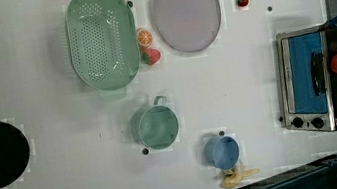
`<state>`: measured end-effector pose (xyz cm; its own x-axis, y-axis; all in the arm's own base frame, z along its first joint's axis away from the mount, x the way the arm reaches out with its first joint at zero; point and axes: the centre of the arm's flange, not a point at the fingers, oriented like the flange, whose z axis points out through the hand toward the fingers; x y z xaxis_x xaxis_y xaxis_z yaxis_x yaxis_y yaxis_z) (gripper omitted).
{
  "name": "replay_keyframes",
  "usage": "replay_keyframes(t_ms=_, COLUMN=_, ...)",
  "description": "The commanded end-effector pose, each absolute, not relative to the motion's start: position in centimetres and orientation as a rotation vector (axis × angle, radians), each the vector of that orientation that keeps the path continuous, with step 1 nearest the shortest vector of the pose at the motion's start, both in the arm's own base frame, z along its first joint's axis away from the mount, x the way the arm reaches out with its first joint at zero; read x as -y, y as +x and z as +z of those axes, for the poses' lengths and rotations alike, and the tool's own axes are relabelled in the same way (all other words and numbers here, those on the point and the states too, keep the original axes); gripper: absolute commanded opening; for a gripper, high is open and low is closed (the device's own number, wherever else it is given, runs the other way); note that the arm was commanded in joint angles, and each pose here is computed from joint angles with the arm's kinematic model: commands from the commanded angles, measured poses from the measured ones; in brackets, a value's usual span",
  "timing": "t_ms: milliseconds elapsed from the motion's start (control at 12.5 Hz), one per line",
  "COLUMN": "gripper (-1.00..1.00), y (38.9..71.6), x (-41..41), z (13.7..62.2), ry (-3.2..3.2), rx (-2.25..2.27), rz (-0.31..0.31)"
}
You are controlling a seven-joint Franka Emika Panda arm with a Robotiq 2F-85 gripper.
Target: Pick Ketchup from oven and place it on table.
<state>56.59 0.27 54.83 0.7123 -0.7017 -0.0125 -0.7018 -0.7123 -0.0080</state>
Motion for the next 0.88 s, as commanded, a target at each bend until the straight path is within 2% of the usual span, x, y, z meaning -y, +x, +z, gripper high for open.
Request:
replay_keyframes(t_ms=80, gripper=0.58, y=47.3, x=3.8, z=63.2, ry=-2.819, rx=-1.350, rz=-0.031)
replay_keyframes(t_ms=240, gripper=0.99, y=47.3, x=4.1, z=63.2, ry=-2.814, rx=-1.356, rz=-0.032)
replay_keyframes(t_ms=480, gripper=1.00, y=47.4, x=6.8, z=63.1, ry=-2.768, rx=-1.423, rz=-0.044)
replay_keyframes(t_ms=880, gripper=1.00, y=47.5, x=19.0, z=60.5, ry=-2.563, rx=-1.709, rz=-0.101)
